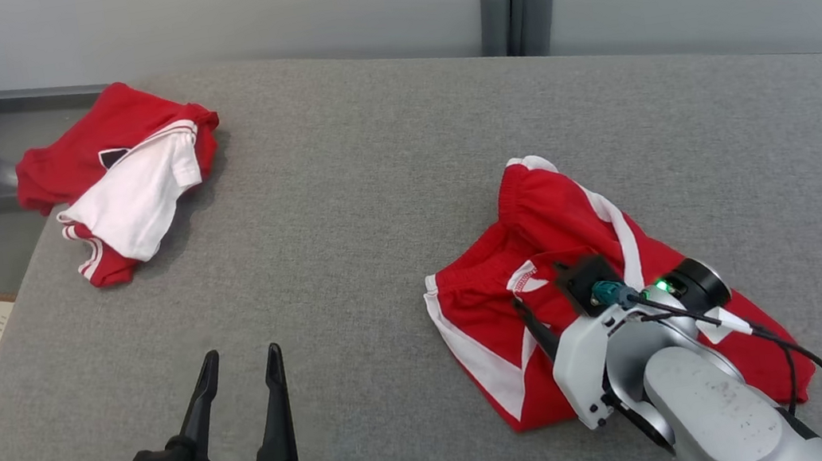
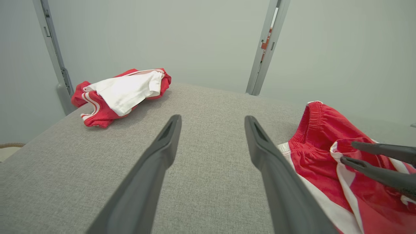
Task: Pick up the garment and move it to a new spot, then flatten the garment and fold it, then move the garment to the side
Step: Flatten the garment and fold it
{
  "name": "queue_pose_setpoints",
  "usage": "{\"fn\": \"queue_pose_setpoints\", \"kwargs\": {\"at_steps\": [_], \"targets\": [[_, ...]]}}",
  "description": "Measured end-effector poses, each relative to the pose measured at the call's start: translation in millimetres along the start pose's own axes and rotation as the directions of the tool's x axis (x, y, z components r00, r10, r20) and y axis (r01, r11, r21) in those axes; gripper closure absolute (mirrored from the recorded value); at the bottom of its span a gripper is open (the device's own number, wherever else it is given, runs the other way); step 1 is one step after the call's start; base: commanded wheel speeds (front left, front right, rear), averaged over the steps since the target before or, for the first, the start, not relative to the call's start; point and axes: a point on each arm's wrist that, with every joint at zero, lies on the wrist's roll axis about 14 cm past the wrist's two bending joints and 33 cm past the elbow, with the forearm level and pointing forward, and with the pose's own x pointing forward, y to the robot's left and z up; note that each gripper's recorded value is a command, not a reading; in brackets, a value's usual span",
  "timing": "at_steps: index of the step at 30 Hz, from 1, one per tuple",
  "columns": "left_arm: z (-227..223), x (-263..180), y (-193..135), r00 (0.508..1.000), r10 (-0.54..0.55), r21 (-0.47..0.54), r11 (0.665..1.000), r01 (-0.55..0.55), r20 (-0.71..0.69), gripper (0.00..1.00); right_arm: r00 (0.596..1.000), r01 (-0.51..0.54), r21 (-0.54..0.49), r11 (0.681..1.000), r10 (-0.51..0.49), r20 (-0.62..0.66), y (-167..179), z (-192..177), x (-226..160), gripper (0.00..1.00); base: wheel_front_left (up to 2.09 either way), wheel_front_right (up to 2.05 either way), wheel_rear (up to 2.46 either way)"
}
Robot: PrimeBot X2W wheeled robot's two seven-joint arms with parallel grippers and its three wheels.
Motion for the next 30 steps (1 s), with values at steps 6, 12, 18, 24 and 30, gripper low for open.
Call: {"fn": "queue_pose_setpoints", "kwargs": {"at_steps": [6, 12, 18, 24, 30], "targets": [[-3, -2, 8, 1.0, 0.029, -0.004, 1.0, -0.029, -0.012, 0.0, 0.997, -0.023, -0.022, 0.999, 0.021, -0.077, 6, -19, 6, 1.0, 0.0, 0.0, 0.0], [-3, 1, 5, 1.0, 0.016, -0.007, 1.0, -0.016, -0.012, 0.0, 0.999, 0.026, -0.009, 1.0, -0.026, -0.037, -8, -11, 0, 1.0, 0.0, 0.0, 0.0], [-2, 6, -3, 1.0, -0.011, -0.008, 1.0, 0.011, -0.007, 0.0, 0.981, 0.174, 0.119, 0.978, -0.182, 0.061, -44, -15, -32, 1.0, 0.0, 0.0, 0.0], [-4, 14, -16, 0.998, -0.059, -0.004, 0.998, 0.059, -0.009, 0.0, 0.9, 0.389, 0.28, 0.877, -0.427, 0.086, -100, -40, -90, 1.0, 0.0, 0.0, 0.0], [-9, 23, -41, 0.99, -0.138, -0.014, 0.99, 0.138, -0.02, 0.0, 0.741, 0.571, 0.506, 0.647, -0.671, 0.021, -151, -83, -158, 1.0, 0.0, 0.0, 0.0]]}}
